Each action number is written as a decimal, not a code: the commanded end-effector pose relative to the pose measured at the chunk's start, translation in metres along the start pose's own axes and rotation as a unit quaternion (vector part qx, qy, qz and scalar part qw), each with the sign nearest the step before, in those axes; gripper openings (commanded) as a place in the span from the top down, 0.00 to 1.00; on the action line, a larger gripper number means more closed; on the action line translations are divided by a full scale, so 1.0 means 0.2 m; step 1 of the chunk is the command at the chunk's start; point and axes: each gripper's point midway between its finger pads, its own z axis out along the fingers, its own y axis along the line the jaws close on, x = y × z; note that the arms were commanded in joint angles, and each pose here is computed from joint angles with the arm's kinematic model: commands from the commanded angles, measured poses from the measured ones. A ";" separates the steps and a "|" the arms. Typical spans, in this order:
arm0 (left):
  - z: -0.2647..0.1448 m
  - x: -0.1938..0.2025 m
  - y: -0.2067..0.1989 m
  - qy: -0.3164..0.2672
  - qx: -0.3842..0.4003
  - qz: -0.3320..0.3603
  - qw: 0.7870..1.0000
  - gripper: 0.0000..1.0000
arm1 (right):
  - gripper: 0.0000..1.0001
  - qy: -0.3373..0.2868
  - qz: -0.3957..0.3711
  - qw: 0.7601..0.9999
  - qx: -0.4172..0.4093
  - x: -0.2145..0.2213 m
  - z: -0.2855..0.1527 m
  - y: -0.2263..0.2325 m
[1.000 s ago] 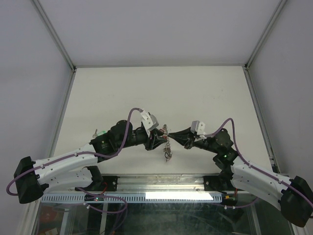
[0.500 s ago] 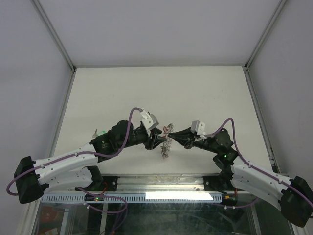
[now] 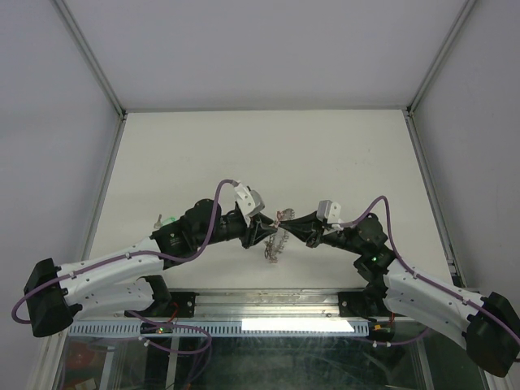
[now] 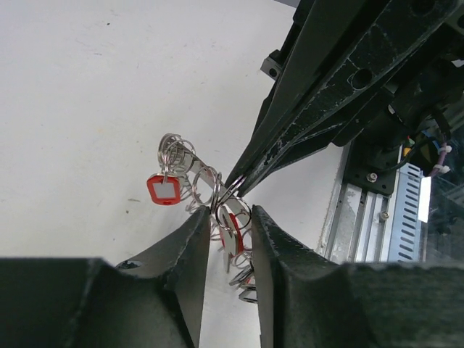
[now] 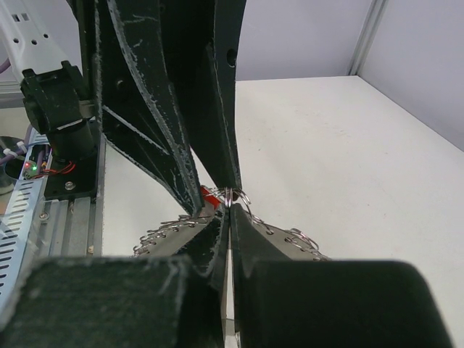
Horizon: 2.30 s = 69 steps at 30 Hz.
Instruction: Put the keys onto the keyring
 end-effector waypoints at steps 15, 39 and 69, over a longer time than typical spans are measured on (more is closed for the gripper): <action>0.00 0.00 -0.05 -0.015 0.027 0.009 0.999 0.95 | 1.00 -0.086 -0.038 0.995 0.017 -0.29 0.02 -0.04; 0.03 0.04 -0.06 -0.004 0.036 -0.002 0.999 0.93 | 1.00 -0.085 -0.028 0.996 0.023 -0.25 0.01 -0.05; -0.13 -0.20 -0.27 -0.091 0.141 0.060 0.984 0.94 | 1.00 -0.079 -0.035 0.995 -0.048 -0.33 0.01 0.08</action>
